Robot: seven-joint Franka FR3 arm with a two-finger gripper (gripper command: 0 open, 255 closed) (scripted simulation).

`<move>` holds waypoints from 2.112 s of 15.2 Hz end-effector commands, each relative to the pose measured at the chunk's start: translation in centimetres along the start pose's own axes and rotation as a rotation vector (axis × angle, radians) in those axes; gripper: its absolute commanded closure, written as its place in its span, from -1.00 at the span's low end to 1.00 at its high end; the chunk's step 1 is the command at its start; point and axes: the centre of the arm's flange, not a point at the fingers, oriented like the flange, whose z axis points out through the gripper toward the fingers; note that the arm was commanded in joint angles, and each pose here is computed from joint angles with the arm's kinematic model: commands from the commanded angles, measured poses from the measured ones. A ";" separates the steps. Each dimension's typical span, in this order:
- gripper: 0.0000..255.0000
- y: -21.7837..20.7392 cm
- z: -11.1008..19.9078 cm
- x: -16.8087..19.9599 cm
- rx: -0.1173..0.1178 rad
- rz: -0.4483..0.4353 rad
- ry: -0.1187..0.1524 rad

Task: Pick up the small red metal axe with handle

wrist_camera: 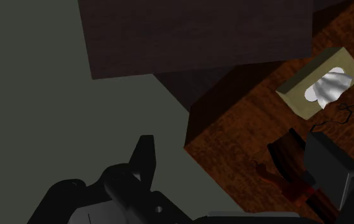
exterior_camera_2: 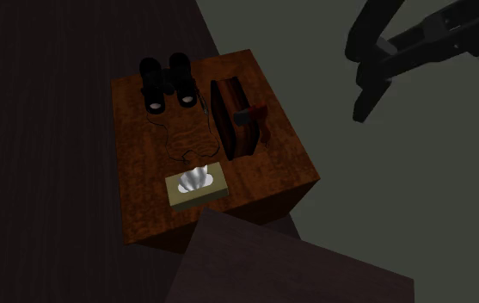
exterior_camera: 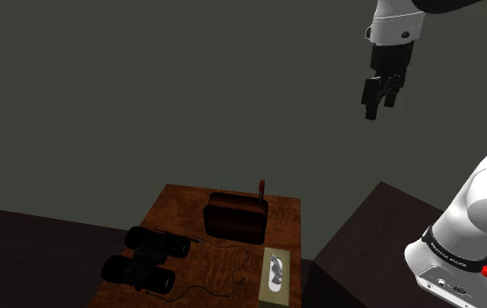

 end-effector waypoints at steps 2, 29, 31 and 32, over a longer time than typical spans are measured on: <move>-1.00 -0.8 0.9 0.3 0.003 0.024 0.007; -1.00 -18.8 23.6 17.6 0.071 0.671 0.194; -1.00 -19.7 25.1 19.5 0.076 0.719 0.208; -1.00 -20.1 25.8 20.4 0.079 0.743 0.214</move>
